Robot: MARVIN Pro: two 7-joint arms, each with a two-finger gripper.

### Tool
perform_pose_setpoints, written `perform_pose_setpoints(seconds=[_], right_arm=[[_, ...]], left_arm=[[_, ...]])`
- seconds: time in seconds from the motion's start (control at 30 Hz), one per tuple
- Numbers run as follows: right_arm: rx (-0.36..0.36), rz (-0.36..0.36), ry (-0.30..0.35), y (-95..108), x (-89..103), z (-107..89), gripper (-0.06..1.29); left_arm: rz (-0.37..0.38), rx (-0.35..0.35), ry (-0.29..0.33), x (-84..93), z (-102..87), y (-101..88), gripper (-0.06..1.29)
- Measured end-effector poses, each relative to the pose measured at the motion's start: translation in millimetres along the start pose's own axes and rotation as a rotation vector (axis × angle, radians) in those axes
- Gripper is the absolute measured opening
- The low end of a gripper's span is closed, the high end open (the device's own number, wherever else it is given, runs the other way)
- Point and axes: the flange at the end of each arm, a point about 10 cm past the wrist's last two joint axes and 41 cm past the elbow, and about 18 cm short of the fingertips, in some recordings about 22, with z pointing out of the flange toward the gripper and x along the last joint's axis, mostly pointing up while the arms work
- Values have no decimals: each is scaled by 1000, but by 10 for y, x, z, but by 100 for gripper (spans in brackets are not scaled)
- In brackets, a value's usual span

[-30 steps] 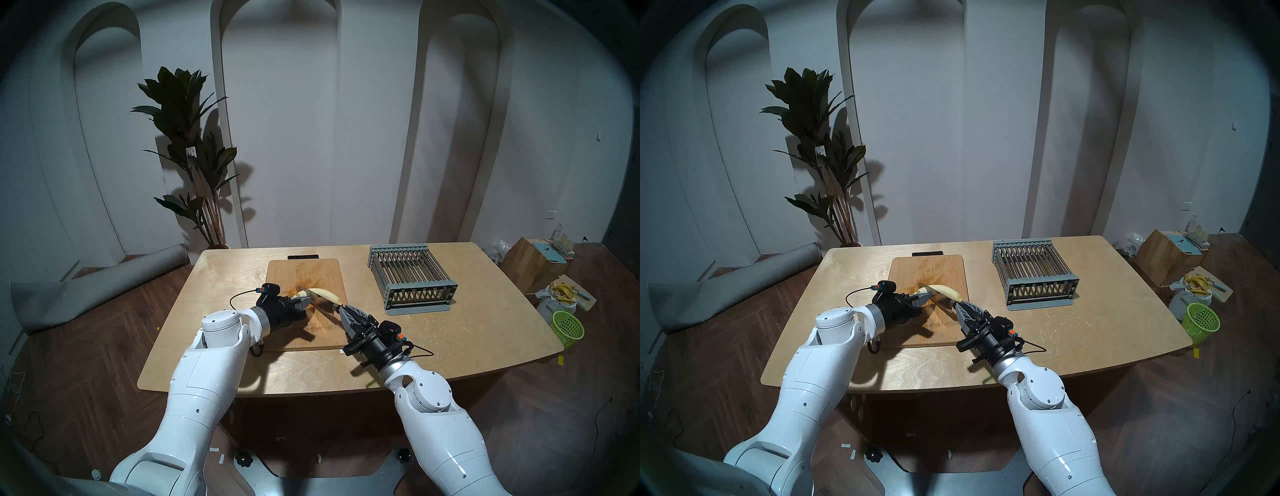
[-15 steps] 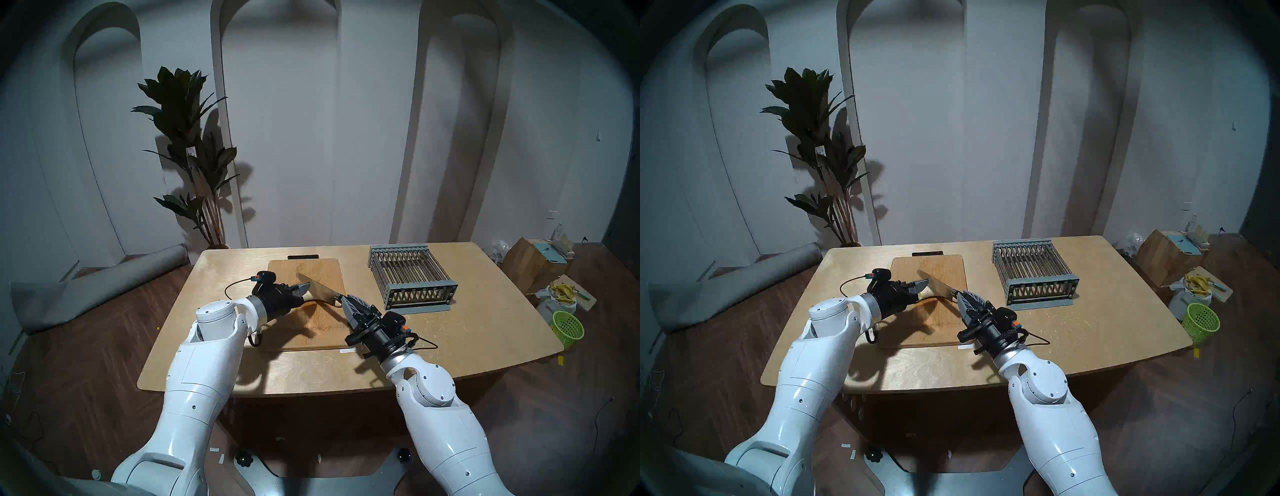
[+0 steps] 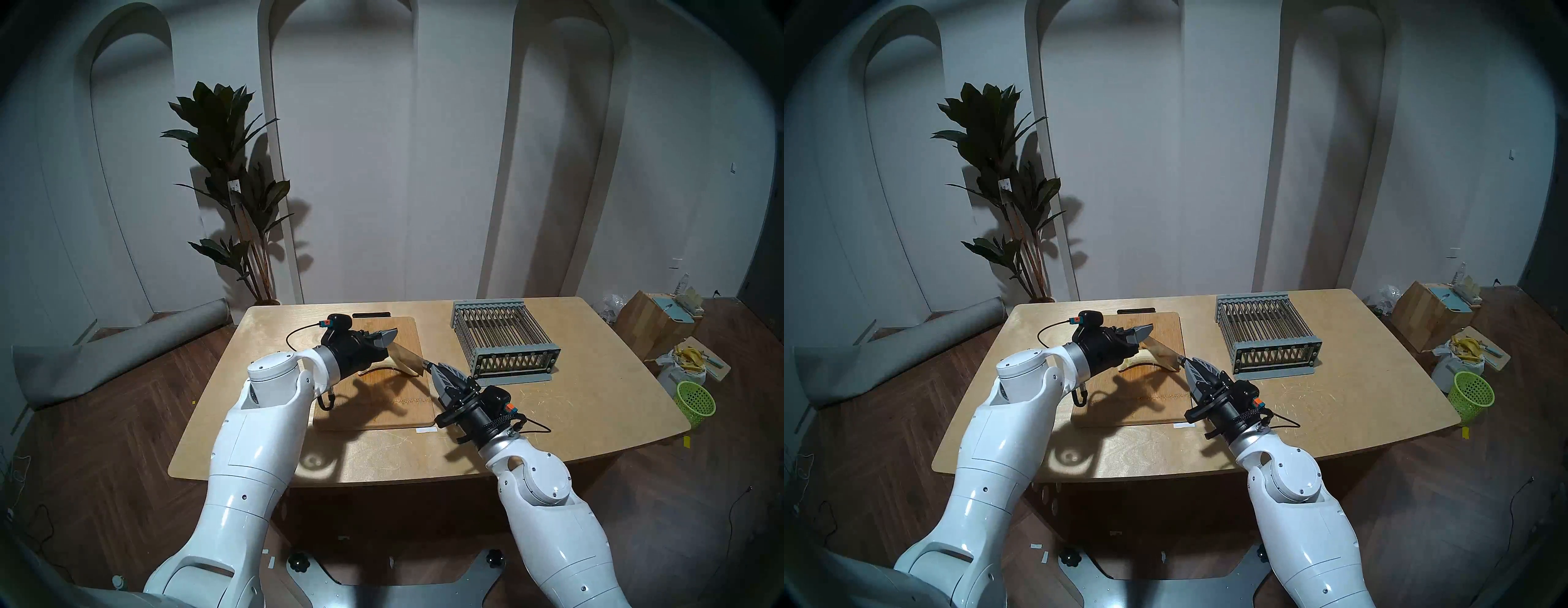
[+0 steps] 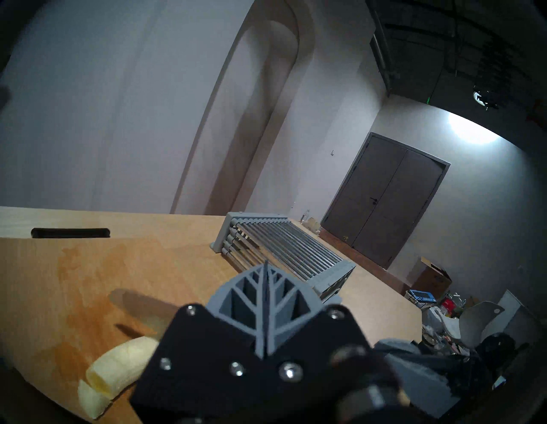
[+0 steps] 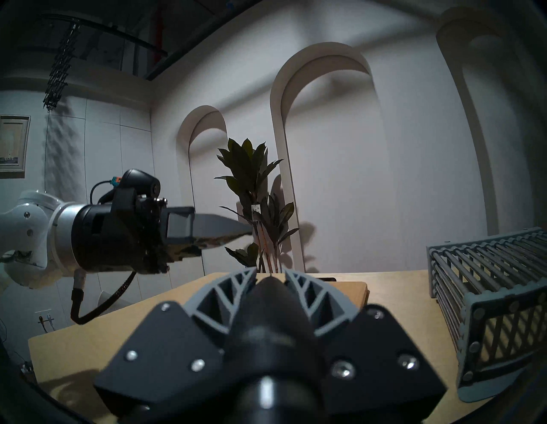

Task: Cut the banana into four pieces on the cutting board

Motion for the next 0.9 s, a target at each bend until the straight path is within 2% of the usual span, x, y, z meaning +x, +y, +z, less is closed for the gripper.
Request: perform_pose_setpoints(seconds=[0.23, 0.57, 0.7, 0.9], right_arm=[[-22, -11, -12, 1, -40, -71, 29], [-36, -24, -11, 9, -43, -91, 29], [-39, -26, -9, 20, -41, -95, 29], [-41, -22, -10, 33, -60, -108, 29]], left_arm=[[8, -52, 12, 120, 99, 247, -3], [-3, -50, -1, 80, 107, 322, -3], [-4, -58, -26, -39, 100, 359, -3], [-5, -53, -79, -333, 83, 370, -3]])
